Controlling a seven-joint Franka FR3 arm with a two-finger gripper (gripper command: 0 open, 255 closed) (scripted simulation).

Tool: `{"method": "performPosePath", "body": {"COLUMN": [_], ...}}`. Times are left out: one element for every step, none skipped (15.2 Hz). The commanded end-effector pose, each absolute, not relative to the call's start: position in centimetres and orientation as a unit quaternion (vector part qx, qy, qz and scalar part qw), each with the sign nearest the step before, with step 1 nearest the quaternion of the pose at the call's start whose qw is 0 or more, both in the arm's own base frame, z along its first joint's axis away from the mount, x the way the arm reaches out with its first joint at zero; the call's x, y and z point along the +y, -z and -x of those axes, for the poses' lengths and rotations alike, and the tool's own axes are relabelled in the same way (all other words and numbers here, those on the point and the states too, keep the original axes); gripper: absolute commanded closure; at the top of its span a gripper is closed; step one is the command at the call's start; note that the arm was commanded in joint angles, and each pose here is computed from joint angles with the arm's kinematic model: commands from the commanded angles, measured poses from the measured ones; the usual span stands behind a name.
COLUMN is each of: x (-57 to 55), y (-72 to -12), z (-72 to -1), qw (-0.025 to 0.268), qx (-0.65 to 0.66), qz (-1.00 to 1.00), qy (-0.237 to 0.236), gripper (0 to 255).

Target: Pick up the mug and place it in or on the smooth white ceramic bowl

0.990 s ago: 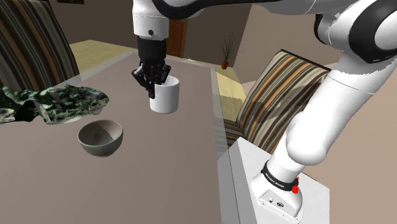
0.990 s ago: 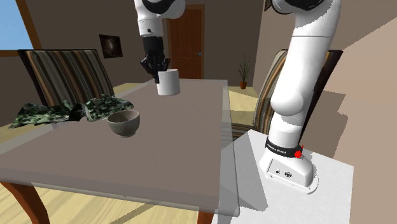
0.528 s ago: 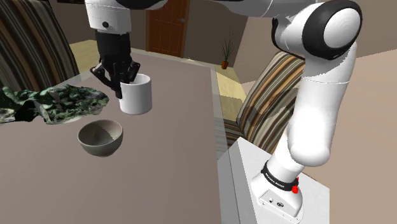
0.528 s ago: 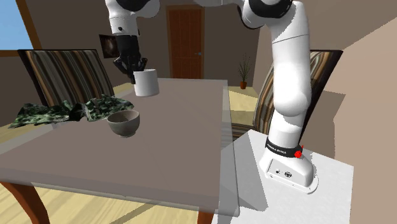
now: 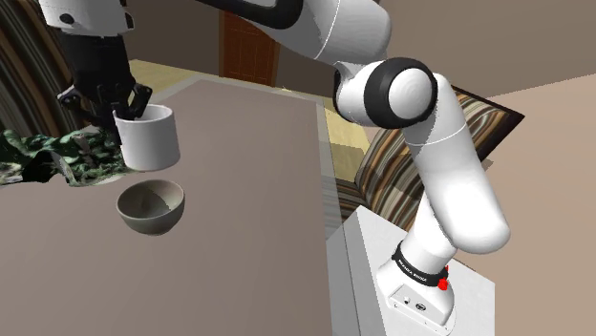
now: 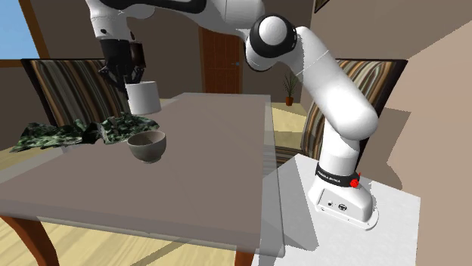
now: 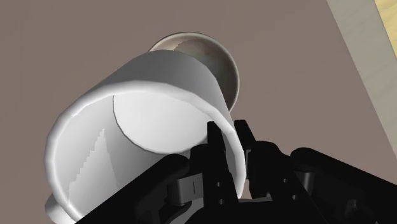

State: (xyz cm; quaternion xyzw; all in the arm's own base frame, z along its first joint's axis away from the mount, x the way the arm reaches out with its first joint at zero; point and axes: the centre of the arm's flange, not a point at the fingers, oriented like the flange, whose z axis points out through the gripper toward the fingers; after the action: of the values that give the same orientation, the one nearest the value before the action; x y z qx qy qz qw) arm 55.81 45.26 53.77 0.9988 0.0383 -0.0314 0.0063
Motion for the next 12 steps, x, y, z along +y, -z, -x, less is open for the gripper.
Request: {"method": "performPosePath", "body": {"x": [45.9, 45.9, 45.9, 45.9, 45.9, 45.9, 45.9, 45.9, 45.9, 45.9, 45.9, 45.9], "y": [-52.9, -52.4, -51.8, -51.3, -50.8, -50.3, -49.7, -49.2, -48.7, -48.2, -47.6, -47.1], "z": [-56.1, -56.1, -56.1, -56.1, -56.1, -56.1, -56.1, -56.1, -56.1, -56.1, -56.1, -56.1], "qw": [0.008, 0.008, 0.008, 0.008, 0.008, 0.008, 0.008, 0.008, 0.008, 0.008, 0.008, 0.008], "qx": [0.035, 0.035, 0.035, 0.035, 0.035, 0.035, 0.035, 0.035, 0.035, 0.035, 0.035, 0.035], "qz": [-0.999, -0.999, -0.999, -0.999, -0.999, -0.999, -0.999, -0.999, -0.999, -0.999, -0.999, -0.999], "qy": [0.031, 0.031, 0.031, 0.031, 0.031, 0.031, 0.031, 0.031, 0.031, 0.031, 0.031, 0.031], "gripper": [255, 255, 255, 255, 255, 255, 255, 255, 255, 255, 255, 255]}}
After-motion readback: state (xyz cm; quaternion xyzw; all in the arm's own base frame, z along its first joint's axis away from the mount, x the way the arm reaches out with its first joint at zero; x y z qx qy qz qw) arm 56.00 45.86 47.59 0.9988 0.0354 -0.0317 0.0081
